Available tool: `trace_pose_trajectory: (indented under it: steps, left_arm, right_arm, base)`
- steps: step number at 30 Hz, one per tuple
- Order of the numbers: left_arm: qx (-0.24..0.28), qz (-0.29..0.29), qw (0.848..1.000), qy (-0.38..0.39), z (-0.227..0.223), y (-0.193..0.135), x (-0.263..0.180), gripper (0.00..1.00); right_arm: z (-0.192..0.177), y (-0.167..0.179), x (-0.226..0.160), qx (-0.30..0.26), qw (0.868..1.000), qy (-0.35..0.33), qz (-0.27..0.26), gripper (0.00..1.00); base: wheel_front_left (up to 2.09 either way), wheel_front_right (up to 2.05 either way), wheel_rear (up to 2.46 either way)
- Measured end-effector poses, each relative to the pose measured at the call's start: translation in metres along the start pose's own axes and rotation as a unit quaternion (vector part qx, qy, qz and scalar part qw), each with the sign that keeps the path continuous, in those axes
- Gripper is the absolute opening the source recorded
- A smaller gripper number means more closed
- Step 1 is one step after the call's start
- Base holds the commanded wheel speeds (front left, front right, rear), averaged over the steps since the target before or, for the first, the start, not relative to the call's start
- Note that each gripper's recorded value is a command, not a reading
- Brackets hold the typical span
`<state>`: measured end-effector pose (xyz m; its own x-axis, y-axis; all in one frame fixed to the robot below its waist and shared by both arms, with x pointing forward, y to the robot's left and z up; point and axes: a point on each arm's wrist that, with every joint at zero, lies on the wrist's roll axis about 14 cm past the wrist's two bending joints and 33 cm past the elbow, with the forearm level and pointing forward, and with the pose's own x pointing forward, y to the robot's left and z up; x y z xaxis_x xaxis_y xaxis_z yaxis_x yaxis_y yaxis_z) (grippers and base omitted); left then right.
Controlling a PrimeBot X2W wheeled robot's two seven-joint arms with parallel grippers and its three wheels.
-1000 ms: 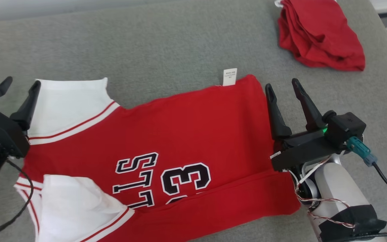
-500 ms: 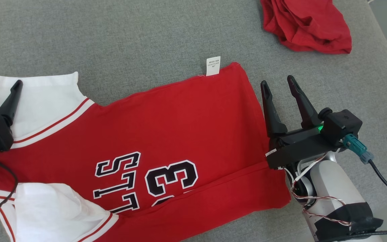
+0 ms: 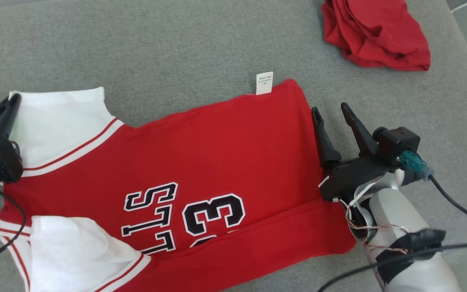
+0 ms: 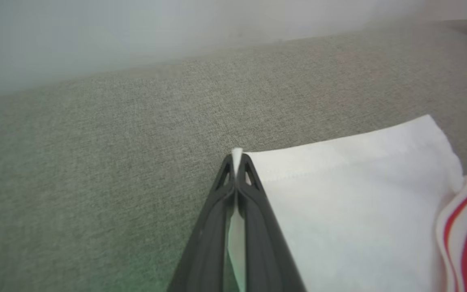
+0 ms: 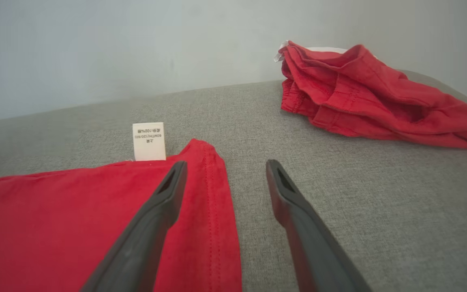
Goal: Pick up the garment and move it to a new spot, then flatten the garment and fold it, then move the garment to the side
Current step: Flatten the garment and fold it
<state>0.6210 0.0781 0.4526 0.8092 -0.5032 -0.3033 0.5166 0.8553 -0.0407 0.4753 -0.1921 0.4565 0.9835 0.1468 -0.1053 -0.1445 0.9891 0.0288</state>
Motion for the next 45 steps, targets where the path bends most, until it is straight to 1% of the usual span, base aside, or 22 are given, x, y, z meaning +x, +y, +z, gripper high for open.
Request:
trace_pose_trajectory:
  steps: [5, 10, 17, 21, 26, 29, 30, 31, 32, 33, 34, 35, 36, 41, 45]
  left_arm:
    - [0.015, -0.009, 0.998, -0.055, 0.028, -0.003, -0.010, 0.00]
    - [0.028, -0.022, 0.995, -0.092, 0.045, -0.010, -0.023, 0.00]
    - [0.044, -0.031, 0.990, -0.128, 0.061, -0.016, -0.042, 0.00]
    - [0.049, -0.035, 0.987, -0.149, 0.074, -0.022, -0.053, 0.00]
    - [0.056, -0.031, 0.986, -0.154, 0.078, -0.022, -0.064, 0.00]
    - [0.054, -0.032, 0.986, -0.152, 0.074, -0.024, -0.067, 0.00]
    - [0.054, -0.033, 0.986, -0.153, 0.074, -0.025, -0.067, 0.00]
    - [0.054, -0.033, 0.986, -0.154, 0.075, -0.025, -0.068, 0.00]
    - [0.055, -0.032, 0.986, -0.154, 0.075, -0.025, -0.068, 0.00]
    - [0.055, -0.032, 0.986, -0.153, 0.074, -0.025, -0.068, 0.00]
    - [0.055, -0.034, 0.986, -0.153, 0.074, -0.025, -0.068, 0.00]
    - [0.055, -0.035, 0.986, -0.153, 0.073, -0.026, -0.068, 0.00]
    - [0.055, -0.035, 0.986, -0.153, 0.073, -0.026, -0.069, 0.00]
    - [0.054, -0.027, 0.985, -0.161, 0.074, -0.023, -0.074, 0.00]
    - [0.052, -0.021, 0.981, -0.186, 0.083, -0.026, -0.086, 0.00]
  right_arm:
    - [-0.005, -0.007, 0.013, 0.010, 1.000, 0.029, -0.006, 1.00]
    - [-0.007, -0.017, 0.027, 0.014, 0.999, 0.050, -0.013, 1.00]
    - [-0.010, -0.007, 0.048, 0.015, 0.996, 0.083, 0.003, 1.00]
    - [-0.015, -0.010, 0.055, 0.011, 0.995, 0.103, 0.001, 1.00]
    - [-0.018, -0.013, 0.062, 0.018, 0.994, 0.112, -0.006, 1.00]
    - [-0.025, -0.013, 0.064, 0.022, 0.992, 0.126, -0.009, 0.93]
    - [-0.027, -0.013, 0.065, 0.023, 0.991, 0.129, -0.010, 0.87]
    - [-0.029, -0.013, 0.066, 0.024, 0.991, 0.134, -0.011, 0.48]
    - [-0.030, -0.012, 0.068, 0.026, 0.990, 0.136, -0.011, 0.41]
    - [-0.030, -0.011, 0.069, 0.026, 0.990, 0.137, -0.011, 0.38]
    - [-0.030, -0.011, 0.071, 0.026, 0.990, 0.135, -0.011, 0.38]
    - [-0.029, -0.012, 0.073, 0.026, 0.991, 0.132, -0.013, 0.03]
    - [-0.028, -0.014, 0.074, 0.024, 0.991, 0.130, -0.014, 0.00]
    - [-0.024, -0.016, 0.077, 0.016, 0.993, 0.113, -0.017, 0.00]
    - [-0.006, -0.011, 0.075, 0.011, 0.997, 0.077, -0.010, 0.00]
  base:
    - [0.00, 0.00, 0.00]
    - [0.00, 0.00, 0.00]
    - [0.00, 0.00, 0.00]
    - [0.00, 0.00, 0.00]
    - [0.00, 0.00, 0.00]
    - [0.00, 0.00, 0.00]
    - [0.00, 0.00, 0.00]
    - [0.00, 0.00, 0.00]
    - [0.00, 0.00, 0.00]
    - [0.00, 0.00, 0.00]
    - [0.00, 0.00, 0.00]
    - [0.00, 0.00, 0.00]
    - [0.00, 0.00, 0.00]
    - [0.00, 0.00, 0.00]
    - [0.00, 0.00, 0.00]
